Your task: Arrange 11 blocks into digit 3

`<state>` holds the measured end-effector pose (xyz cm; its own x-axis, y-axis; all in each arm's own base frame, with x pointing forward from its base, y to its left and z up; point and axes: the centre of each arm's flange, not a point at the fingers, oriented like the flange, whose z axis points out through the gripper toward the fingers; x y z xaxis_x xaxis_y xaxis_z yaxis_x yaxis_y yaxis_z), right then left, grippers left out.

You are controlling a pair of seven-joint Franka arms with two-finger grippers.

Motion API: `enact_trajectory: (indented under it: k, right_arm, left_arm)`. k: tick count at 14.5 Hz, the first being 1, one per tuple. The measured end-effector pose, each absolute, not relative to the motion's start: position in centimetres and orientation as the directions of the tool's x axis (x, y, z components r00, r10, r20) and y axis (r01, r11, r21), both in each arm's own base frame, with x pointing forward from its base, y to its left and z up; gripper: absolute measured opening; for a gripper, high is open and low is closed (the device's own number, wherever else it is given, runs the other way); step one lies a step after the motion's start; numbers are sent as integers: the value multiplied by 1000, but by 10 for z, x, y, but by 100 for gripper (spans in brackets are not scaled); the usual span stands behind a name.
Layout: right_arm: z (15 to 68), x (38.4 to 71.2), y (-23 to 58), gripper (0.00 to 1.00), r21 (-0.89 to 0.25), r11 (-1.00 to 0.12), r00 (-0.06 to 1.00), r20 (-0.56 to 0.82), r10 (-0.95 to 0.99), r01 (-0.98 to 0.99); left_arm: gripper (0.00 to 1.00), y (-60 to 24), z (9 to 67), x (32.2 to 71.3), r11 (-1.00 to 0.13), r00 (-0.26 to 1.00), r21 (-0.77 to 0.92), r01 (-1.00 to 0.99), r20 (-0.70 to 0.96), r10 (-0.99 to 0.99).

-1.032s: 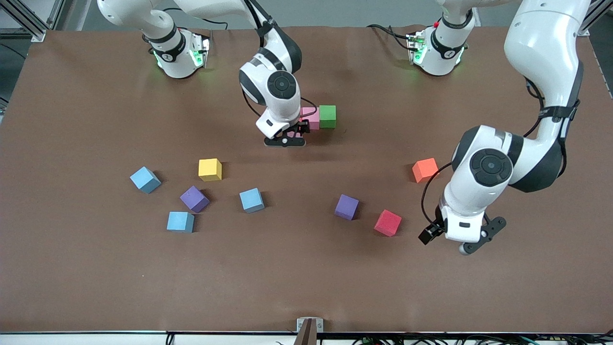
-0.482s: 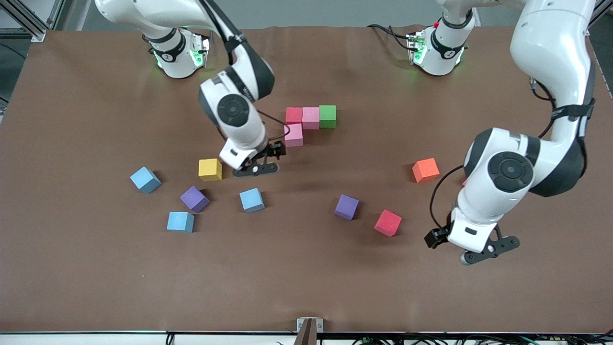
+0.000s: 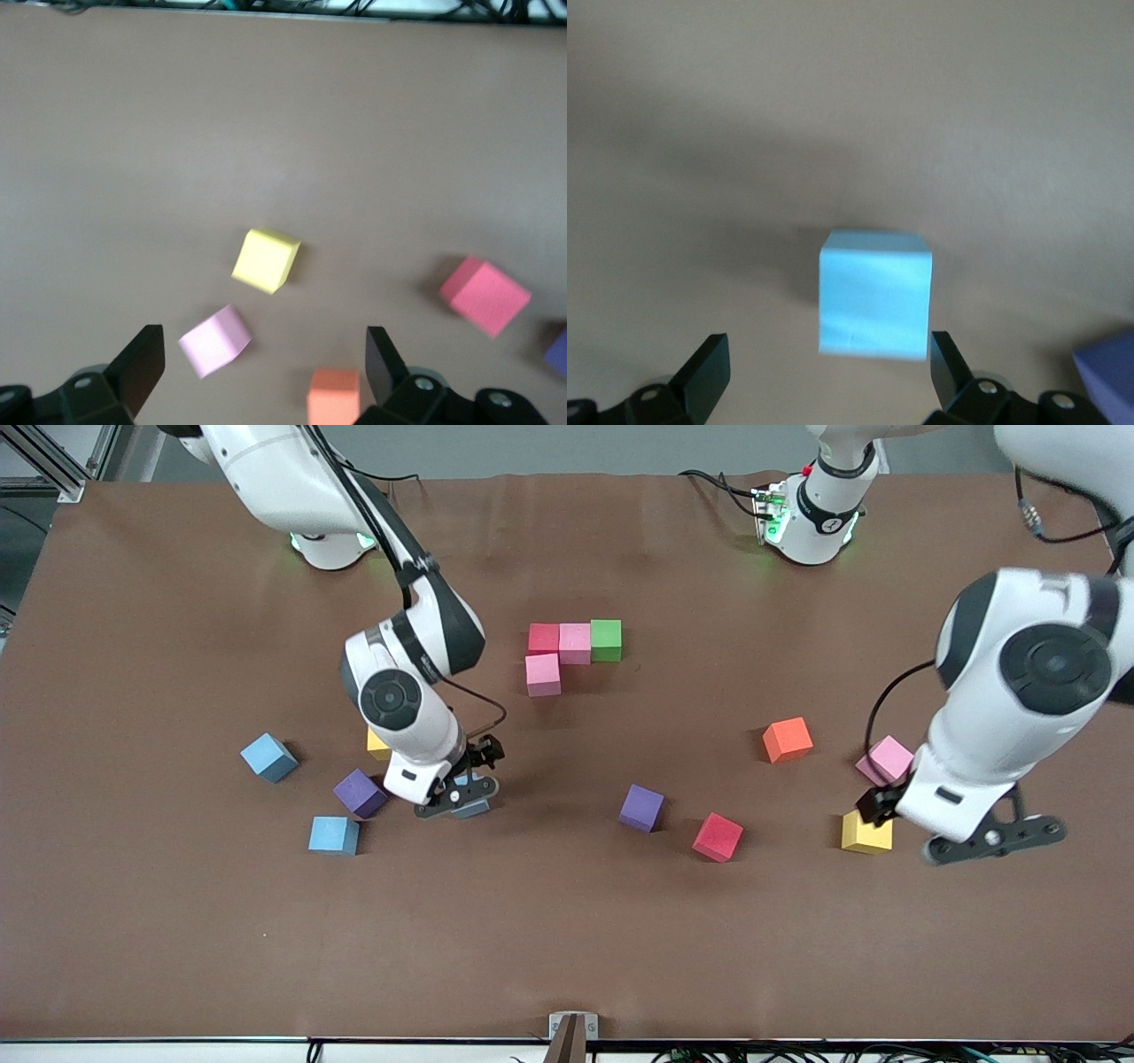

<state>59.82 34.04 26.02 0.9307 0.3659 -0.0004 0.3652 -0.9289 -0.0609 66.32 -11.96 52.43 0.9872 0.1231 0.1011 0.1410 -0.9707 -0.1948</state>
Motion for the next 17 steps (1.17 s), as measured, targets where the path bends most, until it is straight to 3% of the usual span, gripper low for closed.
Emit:
enact_trajectory:
  k: [3,10,17]
  right_arm:
    - [223,600,342,100,-56,-925,927,-3,376,375]
    - [222,607,333,100,-56,-926,927,-9,375,374]
    - [227,608,335,100,-59,-922,924,-16,383,382]
  left_arm:
    - [100,-78,568,641,-983,990,-122,139,42,135]
    - [100,-41,607,569,-990,985,-74,121,-115,129]
    - [100,-31,600,502,-996,995,-16,93,-16,94]
